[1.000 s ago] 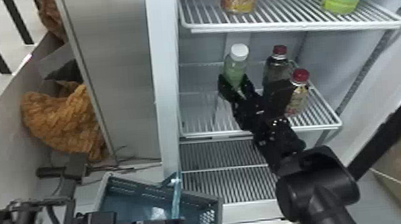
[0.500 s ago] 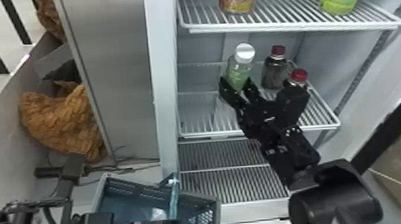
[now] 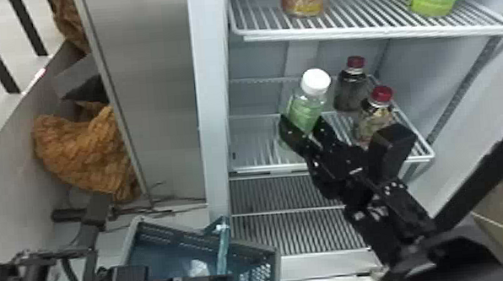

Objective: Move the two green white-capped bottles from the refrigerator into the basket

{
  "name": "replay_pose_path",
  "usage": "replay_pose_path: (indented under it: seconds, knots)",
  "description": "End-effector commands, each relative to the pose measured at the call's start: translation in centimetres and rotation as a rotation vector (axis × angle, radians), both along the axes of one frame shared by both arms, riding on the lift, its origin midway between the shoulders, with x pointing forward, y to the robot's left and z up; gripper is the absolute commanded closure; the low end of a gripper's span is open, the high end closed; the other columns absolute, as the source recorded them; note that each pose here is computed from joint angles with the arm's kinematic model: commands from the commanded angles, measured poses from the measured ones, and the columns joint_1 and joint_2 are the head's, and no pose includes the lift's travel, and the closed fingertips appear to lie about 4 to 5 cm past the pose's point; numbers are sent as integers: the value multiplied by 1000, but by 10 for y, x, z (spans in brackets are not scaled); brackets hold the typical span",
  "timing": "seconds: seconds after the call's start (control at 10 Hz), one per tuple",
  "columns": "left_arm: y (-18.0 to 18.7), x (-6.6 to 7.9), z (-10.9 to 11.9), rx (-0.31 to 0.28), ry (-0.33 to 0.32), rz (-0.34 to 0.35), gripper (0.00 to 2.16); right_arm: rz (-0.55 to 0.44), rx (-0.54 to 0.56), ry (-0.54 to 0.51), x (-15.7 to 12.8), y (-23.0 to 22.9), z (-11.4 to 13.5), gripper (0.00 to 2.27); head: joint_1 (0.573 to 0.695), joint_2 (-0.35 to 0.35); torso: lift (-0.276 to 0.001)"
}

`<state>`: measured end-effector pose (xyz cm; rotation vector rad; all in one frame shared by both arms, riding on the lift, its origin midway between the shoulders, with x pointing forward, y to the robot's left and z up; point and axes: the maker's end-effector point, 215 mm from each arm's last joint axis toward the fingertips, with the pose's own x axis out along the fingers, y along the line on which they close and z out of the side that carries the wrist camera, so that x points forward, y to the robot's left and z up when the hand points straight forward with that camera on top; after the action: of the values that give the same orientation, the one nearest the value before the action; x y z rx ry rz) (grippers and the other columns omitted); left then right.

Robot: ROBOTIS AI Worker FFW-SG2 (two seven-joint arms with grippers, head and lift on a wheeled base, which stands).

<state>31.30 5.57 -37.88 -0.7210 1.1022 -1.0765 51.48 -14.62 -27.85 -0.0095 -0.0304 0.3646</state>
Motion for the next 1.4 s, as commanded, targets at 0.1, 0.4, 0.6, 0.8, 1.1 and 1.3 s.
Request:
replay_pose_path:
  seconds: [0.1,0.4,0.6,0.8,1.1,1.3]
  knots:
    - [2,1,0,3,-1,2,1171,38,50,3,-39,8,20,891,695,-122,-263]
    - [2,-1,-2,3,4,3,1171,57,109,48,-75,5,20,891,695,-115,-263]
    - [3,-2,-3,5,8,6,1171,69,132,72,-94,2,19,891,695,-125,-263]
    - [4,-2,-4,5,10,8,1171,99,129,110,-109,-4,7,891,695,-130,-263]
    - [7,0,-3,7,5,15,1171,195,138,177,-133,8,-8,891,695,-137,-263]
    - [9,3,-2,11,-1,21,1171,256,143,236,-146,19,-25,891,695,-123,-263]
